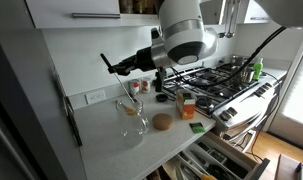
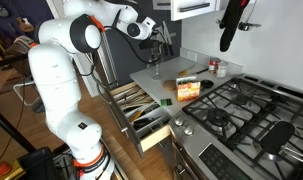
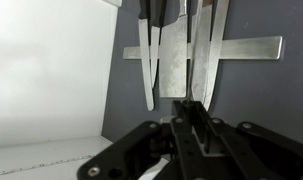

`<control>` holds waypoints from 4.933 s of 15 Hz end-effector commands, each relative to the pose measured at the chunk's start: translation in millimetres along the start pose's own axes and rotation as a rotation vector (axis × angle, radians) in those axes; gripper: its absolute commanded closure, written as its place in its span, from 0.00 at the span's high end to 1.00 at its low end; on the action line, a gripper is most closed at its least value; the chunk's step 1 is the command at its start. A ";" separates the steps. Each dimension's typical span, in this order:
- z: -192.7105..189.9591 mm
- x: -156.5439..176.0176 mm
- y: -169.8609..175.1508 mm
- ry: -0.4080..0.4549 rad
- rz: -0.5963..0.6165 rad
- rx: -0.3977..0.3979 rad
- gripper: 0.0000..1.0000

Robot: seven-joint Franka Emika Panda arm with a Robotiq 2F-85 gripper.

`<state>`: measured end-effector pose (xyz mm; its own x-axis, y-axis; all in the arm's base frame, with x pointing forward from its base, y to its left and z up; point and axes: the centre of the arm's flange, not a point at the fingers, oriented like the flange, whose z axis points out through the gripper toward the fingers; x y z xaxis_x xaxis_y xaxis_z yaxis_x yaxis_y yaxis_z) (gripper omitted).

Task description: Remove two skewers from the open drawer and put them in the glass jar

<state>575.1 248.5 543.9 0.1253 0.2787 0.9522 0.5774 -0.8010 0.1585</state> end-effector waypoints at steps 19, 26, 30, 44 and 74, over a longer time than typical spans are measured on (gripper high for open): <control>23.3 -91.5 17.5 -0.024 0.060 0.090 0.04; 25.8 -119.6 12.5 -0.071 0.065 0.129 0.04; 27.7 -129.0 10.0 -0.084 0.069 0.144 0.04; 28.9 -146.2 12.1 -0.132 0.075 0.145 0.04; -18.8 -53.2 7.5 -0.166 -0.005 0.213 0.99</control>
<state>580.2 221.4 471.6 0.1930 0.3242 0.9261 0.6929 -0.7133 0.1053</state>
